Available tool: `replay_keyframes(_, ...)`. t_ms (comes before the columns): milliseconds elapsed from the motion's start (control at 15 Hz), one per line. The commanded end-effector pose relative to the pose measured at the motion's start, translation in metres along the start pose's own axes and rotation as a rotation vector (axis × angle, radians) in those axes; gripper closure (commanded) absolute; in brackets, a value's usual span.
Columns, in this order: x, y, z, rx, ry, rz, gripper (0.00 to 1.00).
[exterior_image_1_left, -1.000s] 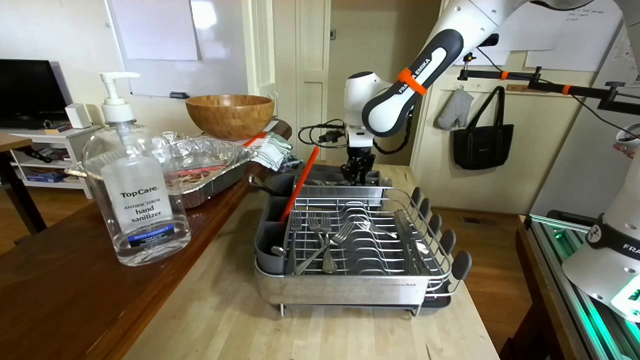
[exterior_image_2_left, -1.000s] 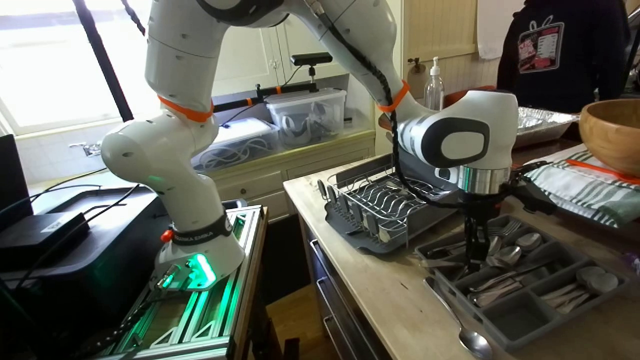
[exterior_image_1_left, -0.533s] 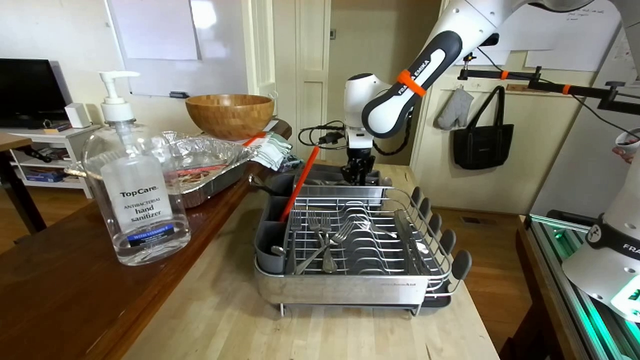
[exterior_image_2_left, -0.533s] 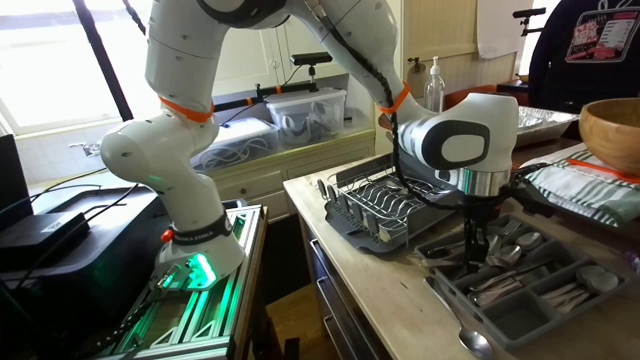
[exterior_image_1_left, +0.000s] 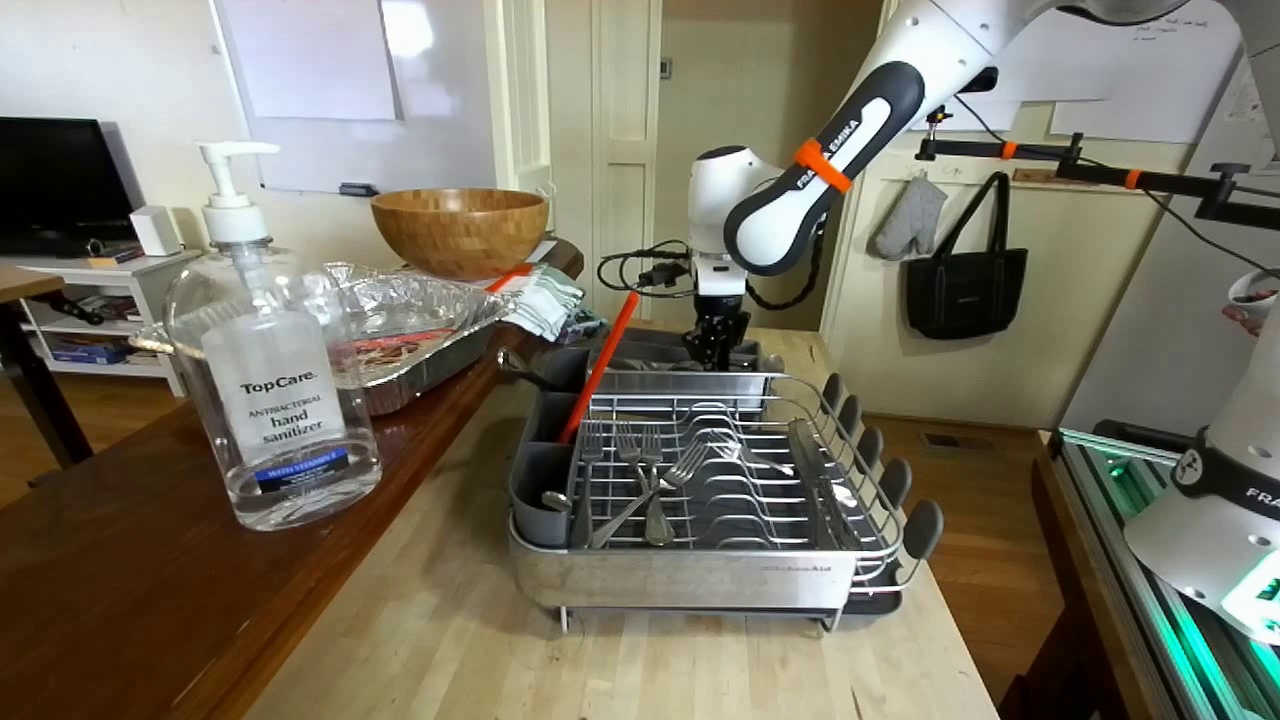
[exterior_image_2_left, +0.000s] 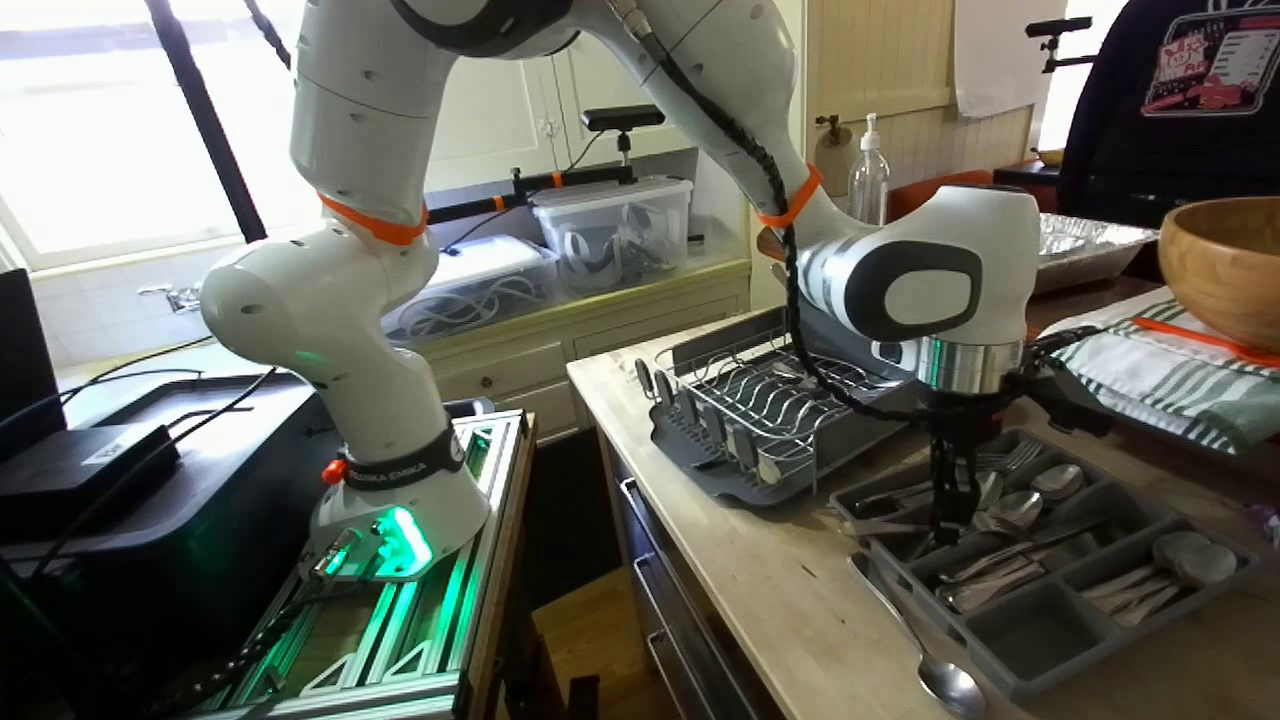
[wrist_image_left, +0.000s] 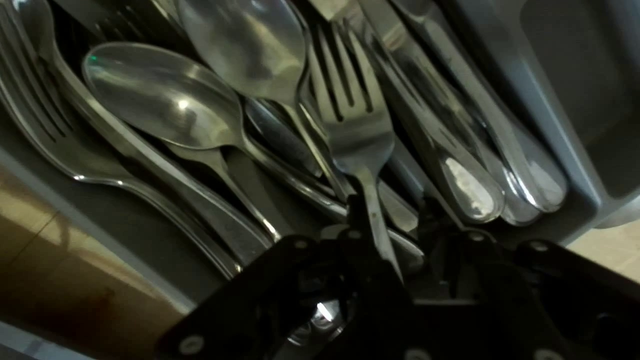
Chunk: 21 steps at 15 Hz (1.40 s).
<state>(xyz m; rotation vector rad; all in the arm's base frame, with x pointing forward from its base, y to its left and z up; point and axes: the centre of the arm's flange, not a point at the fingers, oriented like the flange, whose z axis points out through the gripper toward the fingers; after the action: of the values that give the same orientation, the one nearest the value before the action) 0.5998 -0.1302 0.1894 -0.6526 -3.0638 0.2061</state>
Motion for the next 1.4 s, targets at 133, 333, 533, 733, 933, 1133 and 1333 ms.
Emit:
replay_keyframes(133,-0.008,0.0,0.021,-0.011,-0.003,-0.042,0.57)
replay_keyframes(333,-0.008,0.002,0.027,-0.004,0.005,-0.052,0.51)
replay_keyframes(533,-0.002,0.01,0.033,0.0,0.017,-0.056,0.77)
replay_keyframes(733,0.002,0.018,0.034,0.001,0.013,-0.065,0.99)
replay_keyframes(933,0.003,0.019,0.022,0.006,-0.006,-0.064,1.0)
replay_keyframes(1133,0.011,0.008,-0.01,0.035,-0.046,-0.11,0.99)
replay_keyframes(1333,0.02,0.004,-0.041,0.073,-0.127,-0.232,0.99)
